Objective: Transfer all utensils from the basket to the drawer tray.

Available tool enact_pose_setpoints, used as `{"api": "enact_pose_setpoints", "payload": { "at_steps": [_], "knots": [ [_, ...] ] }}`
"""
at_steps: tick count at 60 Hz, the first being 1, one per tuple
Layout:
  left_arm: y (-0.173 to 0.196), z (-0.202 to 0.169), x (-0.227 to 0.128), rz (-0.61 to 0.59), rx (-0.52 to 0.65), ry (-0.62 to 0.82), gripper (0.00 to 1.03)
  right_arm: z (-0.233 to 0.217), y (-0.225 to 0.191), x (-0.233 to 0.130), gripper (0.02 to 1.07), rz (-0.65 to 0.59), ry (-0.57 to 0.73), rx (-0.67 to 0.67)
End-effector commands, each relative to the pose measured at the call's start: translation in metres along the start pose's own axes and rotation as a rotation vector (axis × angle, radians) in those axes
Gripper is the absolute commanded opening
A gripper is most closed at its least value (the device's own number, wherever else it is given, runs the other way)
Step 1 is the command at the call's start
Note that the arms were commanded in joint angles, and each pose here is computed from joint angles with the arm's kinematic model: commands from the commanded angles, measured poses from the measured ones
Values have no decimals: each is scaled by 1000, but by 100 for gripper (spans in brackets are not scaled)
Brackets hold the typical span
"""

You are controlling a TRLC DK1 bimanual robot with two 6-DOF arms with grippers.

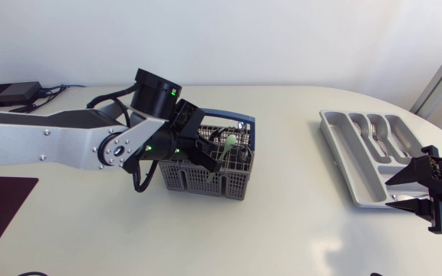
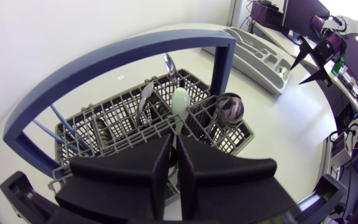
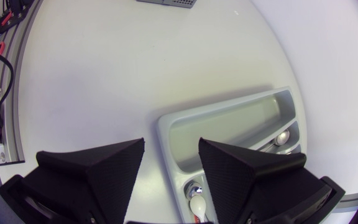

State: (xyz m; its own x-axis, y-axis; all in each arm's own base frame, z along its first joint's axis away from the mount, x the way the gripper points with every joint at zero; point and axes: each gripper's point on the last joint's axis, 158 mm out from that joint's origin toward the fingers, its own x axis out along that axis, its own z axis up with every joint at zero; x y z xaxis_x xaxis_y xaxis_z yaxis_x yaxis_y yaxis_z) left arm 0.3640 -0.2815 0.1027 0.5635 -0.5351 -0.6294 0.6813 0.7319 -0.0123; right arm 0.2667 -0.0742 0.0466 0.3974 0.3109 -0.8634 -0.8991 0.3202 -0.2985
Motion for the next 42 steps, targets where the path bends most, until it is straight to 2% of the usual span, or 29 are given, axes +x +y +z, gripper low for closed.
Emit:
{"api": "enact_pose_setpoints", "payload": {
  "at_steps": [1,23,29,42],
  "knots": [
    [6,16,-6,-11,-49,-29,4,5,12,5,67,19,-16,8],
    [1,45,-35,-90,-149,-101,4,15,16,6,67,25,-22,1],
    [0,53,-44,-147,-209,-112,4,22,19,7,67,31,-28,-3],
    [-2,71,-71,-167,-221,-147,4,39,21,5,67,32,-42,-17]
  ]
}}
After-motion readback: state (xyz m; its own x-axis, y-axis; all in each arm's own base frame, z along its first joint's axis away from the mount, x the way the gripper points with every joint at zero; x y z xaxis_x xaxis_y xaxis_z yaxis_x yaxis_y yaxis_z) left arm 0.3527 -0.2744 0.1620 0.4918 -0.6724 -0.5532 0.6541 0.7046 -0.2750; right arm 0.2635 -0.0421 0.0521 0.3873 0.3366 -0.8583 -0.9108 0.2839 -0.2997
